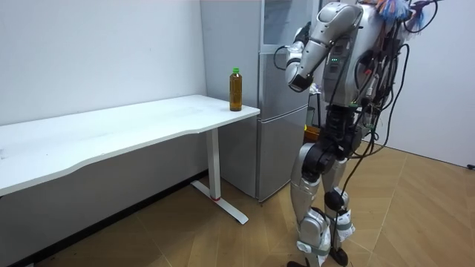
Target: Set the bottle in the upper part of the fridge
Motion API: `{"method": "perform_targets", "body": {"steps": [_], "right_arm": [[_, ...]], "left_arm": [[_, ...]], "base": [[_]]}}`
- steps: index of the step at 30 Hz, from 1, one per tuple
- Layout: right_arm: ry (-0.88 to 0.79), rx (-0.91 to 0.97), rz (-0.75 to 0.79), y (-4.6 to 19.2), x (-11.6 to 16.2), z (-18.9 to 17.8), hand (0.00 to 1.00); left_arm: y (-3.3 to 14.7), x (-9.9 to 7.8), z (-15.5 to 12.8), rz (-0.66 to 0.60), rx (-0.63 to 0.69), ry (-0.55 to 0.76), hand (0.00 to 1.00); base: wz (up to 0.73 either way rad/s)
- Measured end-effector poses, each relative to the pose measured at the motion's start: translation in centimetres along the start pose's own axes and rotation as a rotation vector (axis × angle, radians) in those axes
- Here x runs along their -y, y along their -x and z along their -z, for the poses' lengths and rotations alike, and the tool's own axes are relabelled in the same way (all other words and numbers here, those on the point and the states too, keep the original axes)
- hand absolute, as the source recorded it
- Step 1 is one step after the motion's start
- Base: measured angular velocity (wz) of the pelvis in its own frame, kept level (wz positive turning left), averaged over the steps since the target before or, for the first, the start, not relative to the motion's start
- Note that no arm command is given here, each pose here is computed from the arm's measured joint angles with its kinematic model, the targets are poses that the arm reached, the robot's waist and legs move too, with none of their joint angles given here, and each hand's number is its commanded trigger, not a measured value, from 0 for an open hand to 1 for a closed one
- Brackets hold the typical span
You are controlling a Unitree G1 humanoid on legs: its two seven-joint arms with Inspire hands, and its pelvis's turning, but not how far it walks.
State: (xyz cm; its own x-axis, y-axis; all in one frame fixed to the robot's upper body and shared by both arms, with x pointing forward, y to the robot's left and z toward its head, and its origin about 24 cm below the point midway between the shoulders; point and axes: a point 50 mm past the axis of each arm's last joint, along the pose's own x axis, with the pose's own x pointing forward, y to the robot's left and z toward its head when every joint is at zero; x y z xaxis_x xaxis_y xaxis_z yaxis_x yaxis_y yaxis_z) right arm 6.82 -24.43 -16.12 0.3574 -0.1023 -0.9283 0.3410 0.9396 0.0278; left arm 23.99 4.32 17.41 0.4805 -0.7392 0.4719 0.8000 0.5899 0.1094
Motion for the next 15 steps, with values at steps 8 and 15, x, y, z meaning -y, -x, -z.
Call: {"method": "perform_targets", "body": {"steps": [8,15], "right_arm": [[-0.002,0.000,-0.006,-0.1,-0.3,-0.2,0.00],[-0.005,-0.004,-0.009,-0.2,-0.5,-0.1,0.00]], "left_arm": [[0.1,1.2,1.1,0.138,-0.083,0.028,0.00],[0.3,1.3,1.3,0.175,-0.109,0.027,0.00]], "base": [[-0.04],[-0.02]]}}
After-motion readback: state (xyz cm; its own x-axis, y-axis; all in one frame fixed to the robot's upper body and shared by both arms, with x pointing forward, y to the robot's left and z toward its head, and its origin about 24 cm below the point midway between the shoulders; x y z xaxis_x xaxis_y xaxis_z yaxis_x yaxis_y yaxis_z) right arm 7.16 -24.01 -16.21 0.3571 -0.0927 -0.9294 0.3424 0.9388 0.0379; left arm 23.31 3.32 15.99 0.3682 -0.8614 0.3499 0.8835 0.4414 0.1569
